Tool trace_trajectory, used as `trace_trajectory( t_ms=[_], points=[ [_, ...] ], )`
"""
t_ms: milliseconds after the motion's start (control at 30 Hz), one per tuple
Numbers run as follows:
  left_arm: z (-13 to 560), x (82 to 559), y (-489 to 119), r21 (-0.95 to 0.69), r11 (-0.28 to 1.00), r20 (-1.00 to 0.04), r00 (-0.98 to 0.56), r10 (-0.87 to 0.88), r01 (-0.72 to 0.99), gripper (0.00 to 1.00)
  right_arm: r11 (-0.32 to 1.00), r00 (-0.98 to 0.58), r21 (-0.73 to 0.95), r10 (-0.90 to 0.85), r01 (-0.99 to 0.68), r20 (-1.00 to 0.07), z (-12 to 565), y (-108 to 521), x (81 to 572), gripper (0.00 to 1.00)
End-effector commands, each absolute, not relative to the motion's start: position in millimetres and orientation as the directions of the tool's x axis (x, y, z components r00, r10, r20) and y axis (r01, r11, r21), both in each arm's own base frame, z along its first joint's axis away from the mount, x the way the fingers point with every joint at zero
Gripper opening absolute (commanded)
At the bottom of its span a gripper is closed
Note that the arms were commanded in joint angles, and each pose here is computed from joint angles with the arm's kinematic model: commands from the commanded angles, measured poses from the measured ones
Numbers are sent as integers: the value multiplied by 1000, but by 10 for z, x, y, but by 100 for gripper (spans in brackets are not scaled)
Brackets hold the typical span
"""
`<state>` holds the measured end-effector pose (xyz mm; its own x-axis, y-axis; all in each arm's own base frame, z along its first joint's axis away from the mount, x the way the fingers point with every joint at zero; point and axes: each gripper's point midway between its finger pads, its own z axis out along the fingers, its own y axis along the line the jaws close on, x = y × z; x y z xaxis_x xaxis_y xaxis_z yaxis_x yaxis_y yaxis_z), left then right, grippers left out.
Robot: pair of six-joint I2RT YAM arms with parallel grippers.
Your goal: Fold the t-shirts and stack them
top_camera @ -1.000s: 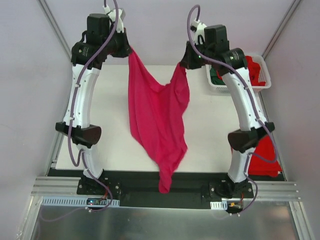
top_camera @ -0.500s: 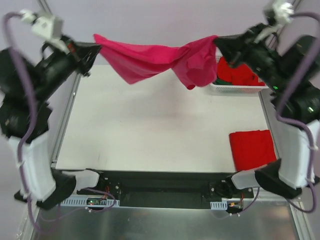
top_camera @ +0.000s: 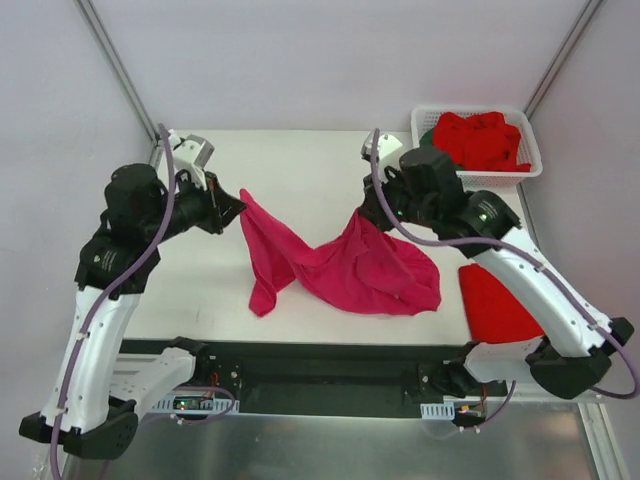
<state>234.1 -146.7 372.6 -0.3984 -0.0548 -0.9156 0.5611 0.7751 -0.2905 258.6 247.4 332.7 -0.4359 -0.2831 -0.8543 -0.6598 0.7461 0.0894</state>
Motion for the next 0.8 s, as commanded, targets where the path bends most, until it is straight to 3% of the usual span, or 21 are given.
trace_trajectory(
  t_ms=[0, 367, 600, 767],
  points=[
    [4846, 1458, -1351, -170, 701, -983, -70, -169, 693, 0, 728, -146, 28, -100, -685, -984, 4700, 2116, 1984, 1],
    [5616, 76, -1204, 12, 575, -947, 194, -256, 818, 0, 614, 9, 18, 41, -789, -999, 5603, 1867, 1334, 1],
    [5716, -280, -1265, 63, 480, -939, 214, -268, 875, 0, 572, -5, 28, 41, -820, -999, 5640, 1973, 1281, 1],
    [5694, -139, -1266, 48, 504, -940, 209, -268, 862, 0, 639, -3, -4, -11, -769, -1000, 5480, 1953, 1443, 1]
  ],
)
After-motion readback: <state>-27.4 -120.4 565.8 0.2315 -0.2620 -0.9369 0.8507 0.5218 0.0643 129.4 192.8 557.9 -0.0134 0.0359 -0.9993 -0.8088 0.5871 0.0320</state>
